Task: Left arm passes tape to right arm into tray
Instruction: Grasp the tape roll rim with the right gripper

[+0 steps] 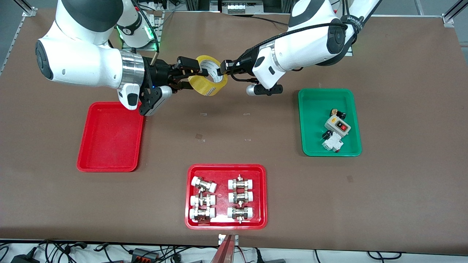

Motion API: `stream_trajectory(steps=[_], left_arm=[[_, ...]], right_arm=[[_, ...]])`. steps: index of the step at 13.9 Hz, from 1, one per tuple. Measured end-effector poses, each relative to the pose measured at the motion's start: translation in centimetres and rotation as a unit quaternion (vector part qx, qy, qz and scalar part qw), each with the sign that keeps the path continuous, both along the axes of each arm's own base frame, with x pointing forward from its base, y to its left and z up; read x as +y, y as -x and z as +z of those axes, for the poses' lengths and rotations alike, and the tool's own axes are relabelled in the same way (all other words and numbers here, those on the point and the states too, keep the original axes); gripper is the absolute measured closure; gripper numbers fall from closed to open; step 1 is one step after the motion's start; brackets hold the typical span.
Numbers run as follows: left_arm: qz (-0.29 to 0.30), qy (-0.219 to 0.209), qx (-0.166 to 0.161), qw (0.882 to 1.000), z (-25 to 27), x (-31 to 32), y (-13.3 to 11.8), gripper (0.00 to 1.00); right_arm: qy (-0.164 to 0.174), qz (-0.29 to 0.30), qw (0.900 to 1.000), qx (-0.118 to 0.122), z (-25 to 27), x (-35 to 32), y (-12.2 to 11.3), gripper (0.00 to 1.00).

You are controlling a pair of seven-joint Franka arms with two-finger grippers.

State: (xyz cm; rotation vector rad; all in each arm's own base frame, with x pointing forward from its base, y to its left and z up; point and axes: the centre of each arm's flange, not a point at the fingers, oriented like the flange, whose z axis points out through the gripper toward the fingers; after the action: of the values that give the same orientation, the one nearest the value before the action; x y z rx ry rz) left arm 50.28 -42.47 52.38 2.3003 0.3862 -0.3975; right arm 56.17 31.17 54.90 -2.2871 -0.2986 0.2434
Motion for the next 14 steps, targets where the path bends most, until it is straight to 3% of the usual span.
stream_trajectory(steps=[1,9,11,14], left_arm=[[0.002,0.001,-0.001,1.000,0.02,-0.02,-0.03,0.78],[0.003,0.001,-0.001,1.000,-0.03,-0.03,-0.07,0.78],[0.004,0.001,-0.002,1.000,0.01,-0.04,-0.09,0.74],[0.006,0.002,-0.002,1.000,0.08,0.08,-0.21,0.47]], right_arm=[[-0.001,0.000,1.000,0.000,0.02,0.02,0.01,0.45],[-0.001,0.000,1.000,-0.001,0.02,-0.01,-0.01,0.46],[0.000,0.000,1.000,0.000,-0.07,-0.09,-0.08,0.46],[0.001,-0.002,1.000,0.003,-0.51,-0.21,-0.31,0.46]])
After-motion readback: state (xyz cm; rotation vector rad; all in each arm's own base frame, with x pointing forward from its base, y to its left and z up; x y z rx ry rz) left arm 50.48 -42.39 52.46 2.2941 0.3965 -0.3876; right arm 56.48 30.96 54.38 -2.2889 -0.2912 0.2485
